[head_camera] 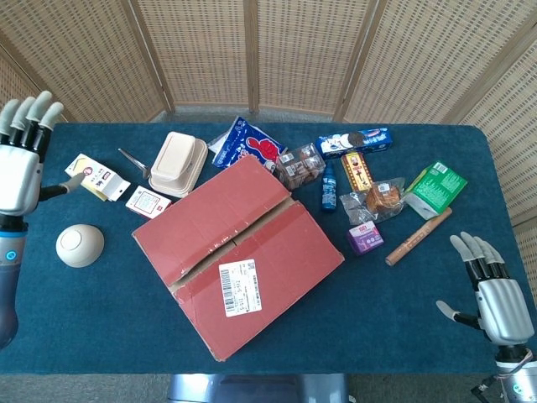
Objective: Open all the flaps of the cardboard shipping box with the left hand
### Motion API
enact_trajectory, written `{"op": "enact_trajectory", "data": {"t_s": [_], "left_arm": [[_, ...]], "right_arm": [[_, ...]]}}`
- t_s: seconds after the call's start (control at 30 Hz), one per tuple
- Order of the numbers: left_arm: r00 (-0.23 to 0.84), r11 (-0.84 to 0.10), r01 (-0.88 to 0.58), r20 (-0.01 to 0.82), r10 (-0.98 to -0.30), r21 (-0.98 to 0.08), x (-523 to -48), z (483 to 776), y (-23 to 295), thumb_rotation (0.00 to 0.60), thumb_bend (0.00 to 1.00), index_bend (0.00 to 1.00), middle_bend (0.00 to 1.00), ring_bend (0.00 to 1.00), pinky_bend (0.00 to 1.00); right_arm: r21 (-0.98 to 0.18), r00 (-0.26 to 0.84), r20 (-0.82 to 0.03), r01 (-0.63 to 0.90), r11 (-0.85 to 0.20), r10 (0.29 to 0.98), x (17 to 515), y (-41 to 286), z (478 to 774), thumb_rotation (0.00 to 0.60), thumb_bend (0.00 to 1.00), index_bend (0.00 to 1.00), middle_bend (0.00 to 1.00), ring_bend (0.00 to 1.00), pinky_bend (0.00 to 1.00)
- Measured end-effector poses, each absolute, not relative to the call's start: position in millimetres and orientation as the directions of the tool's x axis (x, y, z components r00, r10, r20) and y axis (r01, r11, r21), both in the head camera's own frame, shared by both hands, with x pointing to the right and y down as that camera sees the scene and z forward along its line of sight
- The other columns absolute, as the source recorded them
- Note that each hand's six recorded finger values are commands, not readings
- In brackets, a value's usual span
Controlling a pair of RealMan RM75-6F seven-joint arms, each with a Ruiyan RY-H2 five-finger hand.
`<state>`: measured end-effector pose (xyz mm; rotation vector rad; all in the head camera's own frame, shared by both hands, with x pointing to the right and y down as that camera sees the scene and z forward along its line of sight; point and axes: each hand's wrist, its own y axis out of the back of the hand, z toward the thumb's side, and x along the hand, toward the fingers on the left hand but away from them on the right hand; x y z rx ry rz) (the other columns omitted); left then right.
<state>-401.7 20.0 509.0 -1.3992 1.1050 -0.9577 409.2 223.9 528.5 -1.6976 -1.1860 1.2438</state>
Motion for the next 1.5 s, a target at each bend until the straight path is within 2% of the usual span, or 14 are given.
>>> {"op": "enact_trajectory", "data": {"t_s": [0.17, 0.4, 0.6, 0.8, 0.93, 1.2, 1.5], "left_arm": [[0.349, -0.109, -0.134, 0.056, -0.936, -0.985, -384.5, 514.4, 45.5, 0.600, 0.04, 0.00, 0.00, 0.00, 0.03], [0.491, -0.253, -0.147, 0.152, -0.858, -0.956, -363.1, 525.0, 89.2, 0.600, 0.02, 0.00, 0.00, 0.00, 0.01], [0.566, -0.349, -0.152, 0.208, -0.798, -0.925, -349.4, 534.1, 116.9, 0.600, 0.01, 0.00, 0.00, 0.00, 0.00], [0.621, -0.416, -0.170, 0.231, -0.749, -0.893, -331.5, 541.9, 139.3, 0.600, 0.01, 0.00, 0.00, 0.00, 0.00], [0.647, -0.431, -0.188, 0.219, -0.731, -0.883, -318.5, 545.4, 150.3, 0.600, 0.01, 0.00, 0.00, 0.00, 0.00], [0.665, -0.400, -0.192, 0.181, -0.725, -0.896, -290.0, 554.1, 160.1, 0.600, 0.01, 0.00, 0.00, 0.00, 0.00], [0.649, -0.346, -0.206, 0.137, -0.749, -0.915, -266.3, 560.0, 157.3, 0.600, 0.01, 0.00, 0.00, 0.00, 0.00]], "right_arm": [[-0.907, 0.114, -0.303, 0.269, -0.323, 0.946, 409.7, 223.1, 527.6, 0.600, 0.00, 0.00, 0.00, 0.00, 0.11], [-0.908, 0.111, -0.304, 0.267, -0.323, 0.946, 410.6, 221.8, 528.5, 0.600, 0.00, 0.00, 0.00, 0.00, 0.11], [-0.908, 0.111, -0.302, 0.267, -0.322, 0.947, 410.5, 221.8, 528.2, 0.600, 0.00, 0.00, 0.00, 0.00, 0.11], [-0.908, 0.110, -0.302, 0.269, -0.321, 0.947, 410.6, 221.5, 528.2, 0.600, 0.00, 0.00, 0.00, 0.00, 0.11], [-0.908, 0.108, -0.302, 0.271, -0.320, 0.947, 411.3, 221.7, 527.8, 0.600, 0.00, 0.00, 0.00, 0.00, 0.11], [-0.905, 0.108, -0.298, 0.283, -0.317, 0.948, 411.4, 221.0, 526.4, 0.600, 0.00, 0.00, 0.00, 0.00, 0.11], [-0.904, 0.107, -0.293, 0.292, -0.311, 0.950, 413.0, 220.6, 524.3, 0.600, 0.00, 0.00, 0.00, 0.00, 0.11]]}}
